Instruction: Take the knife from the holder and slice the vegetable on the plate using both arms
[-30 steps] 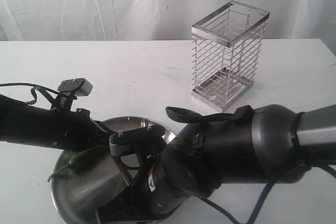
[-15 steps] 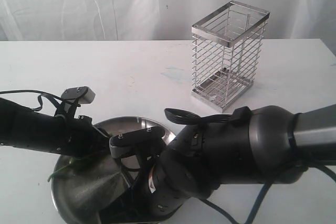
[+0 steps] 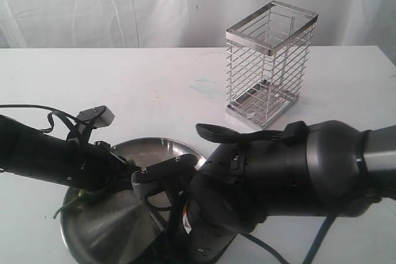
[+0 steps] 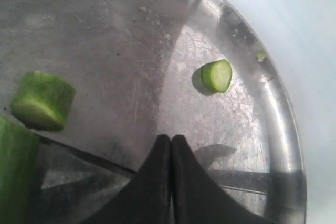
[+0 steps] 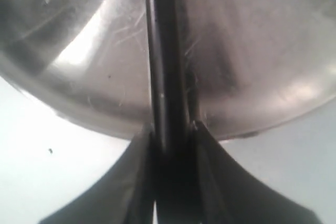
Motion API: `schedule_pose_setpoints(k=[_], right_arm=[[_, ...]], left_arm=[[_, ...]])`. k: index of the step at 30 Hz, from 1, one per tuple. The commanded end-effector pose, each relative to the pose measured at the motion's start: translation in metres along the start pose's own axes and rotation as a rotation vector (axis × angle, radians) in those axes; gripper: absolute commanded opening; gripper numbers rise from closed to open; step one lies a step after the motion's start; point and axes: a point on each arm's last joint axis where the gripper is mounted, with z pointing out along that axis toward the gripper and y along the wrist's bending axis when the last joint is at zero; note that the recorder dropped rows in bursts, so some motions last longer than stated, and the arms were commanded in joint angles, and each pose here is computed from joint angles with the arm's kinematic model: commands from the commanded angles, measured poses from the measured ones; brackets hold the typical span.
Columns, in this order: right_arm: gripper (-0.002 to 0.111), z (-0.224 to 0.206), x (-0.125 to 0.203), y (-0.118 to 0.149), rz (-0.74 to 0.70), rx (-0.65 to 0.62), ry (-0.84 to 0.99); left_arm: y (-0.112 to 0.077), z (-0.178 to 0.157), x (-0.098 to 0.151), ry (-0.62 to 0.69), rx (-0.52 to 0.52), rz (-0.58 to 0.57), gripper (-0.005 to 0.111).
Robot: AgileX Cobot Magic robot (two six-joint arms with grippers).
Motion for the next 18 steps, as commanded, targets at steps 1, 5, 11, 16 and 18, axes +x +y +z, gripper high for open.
schedule_pose_setpoints(k=[1,5,11,16,18], right_arm=[[0.000,-0.008,0.008,-0.007,0.016,0.051,0.077],[0.000,-0.008,0.005,-0.006,0.014,0.039,0.050],[0.000,-0.008,0.004,-0.005,0.020,0.033,0.036],[0.000,-0.008,-0.001,-0.003,0.018,0.008,-0.017],[0.000,-0.008,-0.001,-0.003,0.018,0.008,-0.017]], left_arm=[[0.014,0.003,0.012,0.070,-0.113,0.051,0.000],[0.007,-0.003,0.000,0.024,-0.101,0.082,0.000],[-0.019,-0.035,-0.031,-0.132,-0.088,0.178,0.000],[-0.054,-0.085,-0.046,-0.319,-0.078,0.259,0.000],[-0.059,-0.094,-0.042,-0.345,-0.079,0.258,0.000]])
